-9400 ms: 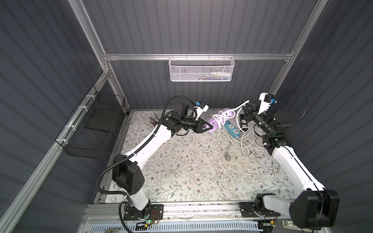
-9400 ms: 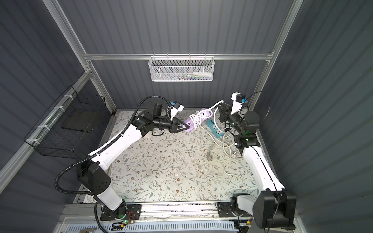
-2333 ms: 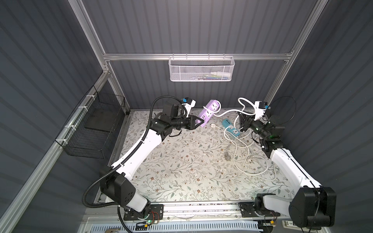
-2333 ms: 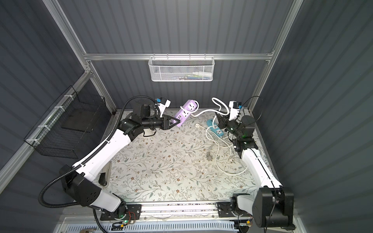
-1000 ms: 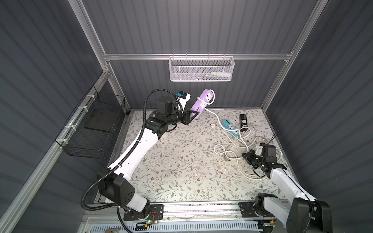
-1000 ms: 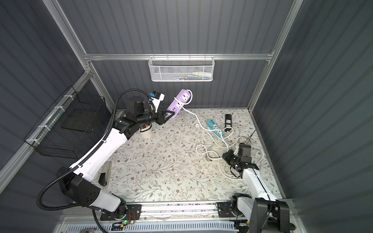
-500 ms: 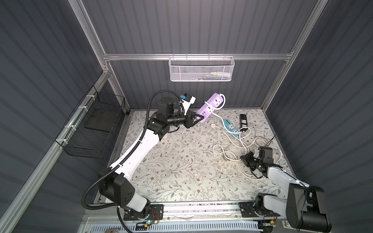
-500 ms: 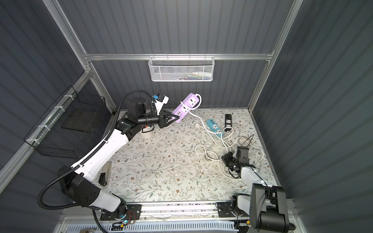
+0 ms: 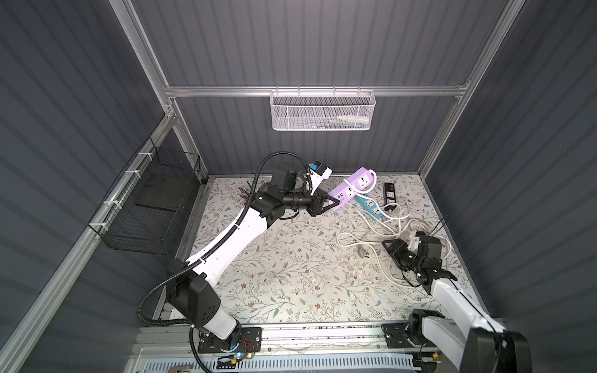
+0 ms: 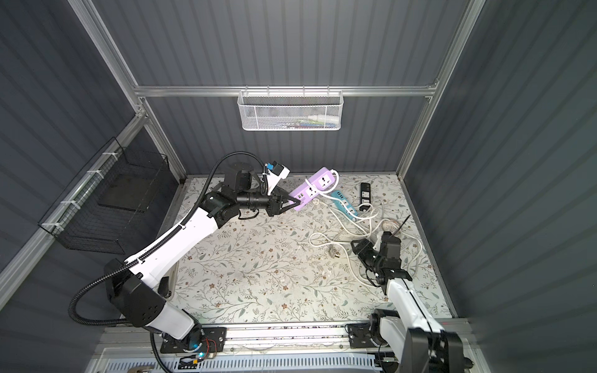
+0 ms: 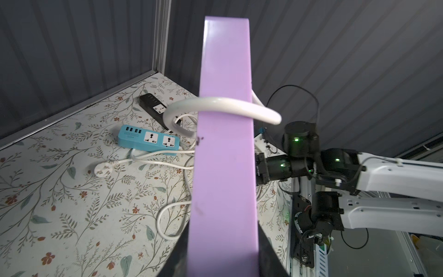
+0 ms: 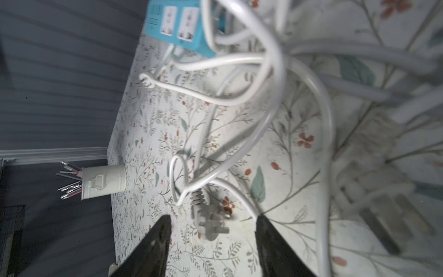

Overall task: Unwrap the cord wrapped around the power strip
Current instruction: Unwrap the power cord from the power strip.

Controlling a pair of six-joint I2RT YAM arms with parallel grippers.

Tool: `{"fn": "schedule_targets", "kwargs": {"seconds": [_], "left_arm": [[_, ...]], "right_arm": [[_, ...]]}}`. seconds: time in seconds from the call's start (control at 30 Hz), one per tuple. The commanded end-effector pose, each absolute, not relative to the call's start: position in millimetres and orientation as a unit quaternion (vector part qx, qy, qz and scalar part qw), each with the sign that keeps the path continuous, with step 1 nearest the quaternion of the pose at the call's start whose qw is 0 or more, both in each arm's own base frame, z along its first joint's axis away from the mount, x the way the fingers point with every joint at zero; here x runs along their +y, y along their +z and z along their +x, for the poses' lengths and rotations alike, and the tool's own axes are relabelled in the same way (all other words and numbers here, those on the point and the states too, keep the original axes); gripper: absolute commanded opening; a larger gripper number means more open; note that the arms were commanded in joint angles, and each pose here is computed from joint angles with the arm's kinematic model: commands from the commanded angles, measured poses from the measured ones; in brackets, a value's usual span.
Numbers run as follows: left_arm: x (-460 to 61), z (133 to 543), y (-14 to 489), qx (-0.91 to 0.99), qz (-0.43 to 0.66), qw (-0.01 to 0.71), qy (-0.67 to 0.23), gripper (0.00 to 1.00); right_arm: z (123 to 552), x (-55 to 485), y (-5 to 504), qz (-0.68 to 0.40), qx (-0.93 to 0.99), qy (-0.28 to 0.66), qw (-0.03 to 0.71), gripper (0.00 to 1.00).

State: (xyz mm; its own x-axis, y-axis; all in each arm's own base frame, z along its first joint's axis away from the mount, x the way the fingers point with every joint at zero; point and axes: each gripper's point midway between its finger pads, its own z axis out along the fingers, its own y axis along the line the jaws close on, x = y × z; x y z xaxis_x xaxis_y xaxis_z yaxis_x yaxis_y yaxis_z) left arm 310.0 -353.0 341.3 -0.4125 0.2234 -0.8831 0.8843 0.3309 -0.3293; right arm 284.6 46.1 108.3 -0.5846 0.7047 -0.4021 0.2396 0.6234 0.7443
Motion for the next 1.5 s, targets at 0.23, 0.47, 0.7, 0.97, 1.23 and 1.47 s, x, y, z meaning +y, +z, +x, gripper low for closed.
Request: {"fn": "schedule_targets", "kwargs": {"seconds": [0.23, 0.47, 0.7, 0.97, 1.23, 1.47], "left_arm": [[-356.2, 320.0, 366.0, 0.710, 0.387, 0.411, -0.422, 0.00], [-357.1, 313.3, 362.5, 0.726, 0.385, 0.387, -0.419, 0.00], [-357.1, 308.2, 365.5, 0.739, 0.378, 0.358, -0.426, 0.00], [-356.3, 298.7, 375.3, 0.737, 0.377, 0.344, -0.444, 0.00], [-355.5, 291.9, 380.4, 0.736, 0.376, 0.333, -0.455, 0.00], [-352.6, 290.3, 382.3, 0.736, 0.373, 0.337, -0.453, 0.00]], "right_arm": [[264.4, 75.0, 233.1, 0.089, 0.815, 0.280, 0.500, 0.77], [297.1, 110.5, 287.8, -0.062, 0.757, 0.305, 0.574, 0.99], [322.6, 135.4, 297.3, -0.182, 0.728, 0.261, 0.607, 0.99], [336.4, 135.4, 301.9, -0.224, 0.704, 0.190, 0.647, 0.99], [363.4, 142.0, 295.8, -0.236, 0.701, 0.184, 0.647, 0.94], [372.4, 148.7, 287.7, -0.229, 0.703, 0.209, 0.640, 0.43]]}}
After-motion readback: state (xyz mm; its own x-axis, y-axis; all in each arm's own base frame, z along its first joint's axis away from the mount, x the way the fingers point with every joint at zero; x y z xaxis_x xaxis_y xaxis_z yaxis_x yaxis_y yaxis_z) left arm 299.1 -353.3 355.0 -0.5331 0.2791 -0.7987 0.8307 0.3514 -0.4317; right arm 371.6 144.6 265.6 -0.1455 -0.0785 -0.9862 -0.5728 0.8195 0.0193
